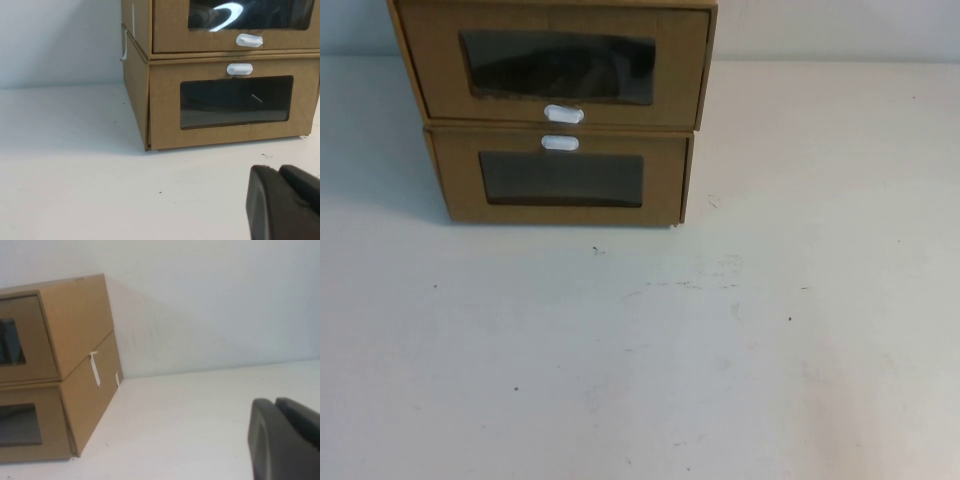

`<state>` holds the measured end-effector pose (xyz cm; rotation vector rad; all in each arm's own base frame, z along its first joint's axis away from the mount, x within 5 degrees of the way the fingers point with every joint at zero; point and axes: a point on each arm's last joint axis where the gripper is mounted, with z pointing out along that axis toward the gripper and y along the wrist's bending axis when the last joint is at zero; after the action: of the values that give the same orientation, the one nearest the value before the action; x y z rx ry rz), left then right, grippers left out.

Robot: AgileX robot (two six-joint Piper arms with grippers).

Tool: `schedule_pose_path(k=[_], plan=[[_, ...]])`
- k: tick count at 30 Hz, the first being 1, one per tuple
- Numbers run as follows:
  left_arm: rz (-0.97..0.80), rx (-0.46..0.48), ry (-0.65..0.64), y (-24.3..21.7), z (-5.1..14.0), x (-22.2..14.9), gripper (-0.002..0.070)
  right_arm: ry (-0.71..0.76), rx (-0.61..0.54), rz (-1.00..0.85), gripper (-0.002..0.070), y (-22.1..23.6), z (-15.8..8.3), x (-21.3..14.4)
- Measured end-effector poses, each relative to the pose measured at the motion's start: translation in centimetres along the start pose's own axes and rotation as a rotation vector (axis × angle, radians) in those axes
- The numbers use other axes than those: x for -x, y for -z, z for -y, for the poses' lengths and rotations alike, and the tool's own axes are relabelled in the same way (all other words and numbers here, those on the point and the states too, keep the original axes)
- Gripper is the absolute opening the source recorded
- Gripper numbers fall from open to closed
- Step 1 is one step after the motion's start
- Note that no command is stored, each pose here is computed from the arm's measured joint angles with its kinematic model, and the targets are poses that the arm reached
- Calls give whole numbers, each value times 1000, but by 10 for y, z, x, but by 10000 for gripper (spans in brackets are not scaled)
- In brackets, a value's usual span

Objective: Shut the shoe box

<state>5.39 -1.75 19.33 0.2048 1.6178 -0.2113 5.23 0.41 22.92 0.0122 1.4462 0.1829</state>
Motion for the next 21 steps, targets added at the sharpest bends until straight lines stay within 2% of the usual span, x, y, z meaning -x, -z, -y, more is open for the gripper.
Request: schedule_pose_path(k=[4, 9, 21], plan=[[0, 0, 0, 0, 0, 0, -2, 51, -15, -71, -11, 0, 1, -6], [0, 0, 0, 0, 0, 0, -2, 79, 32, -184, -11, 2, -2, -18], [0, 0, 0, 0, 0, 0, -2, 84, 43, -194, -11, 0, -1, -37]])
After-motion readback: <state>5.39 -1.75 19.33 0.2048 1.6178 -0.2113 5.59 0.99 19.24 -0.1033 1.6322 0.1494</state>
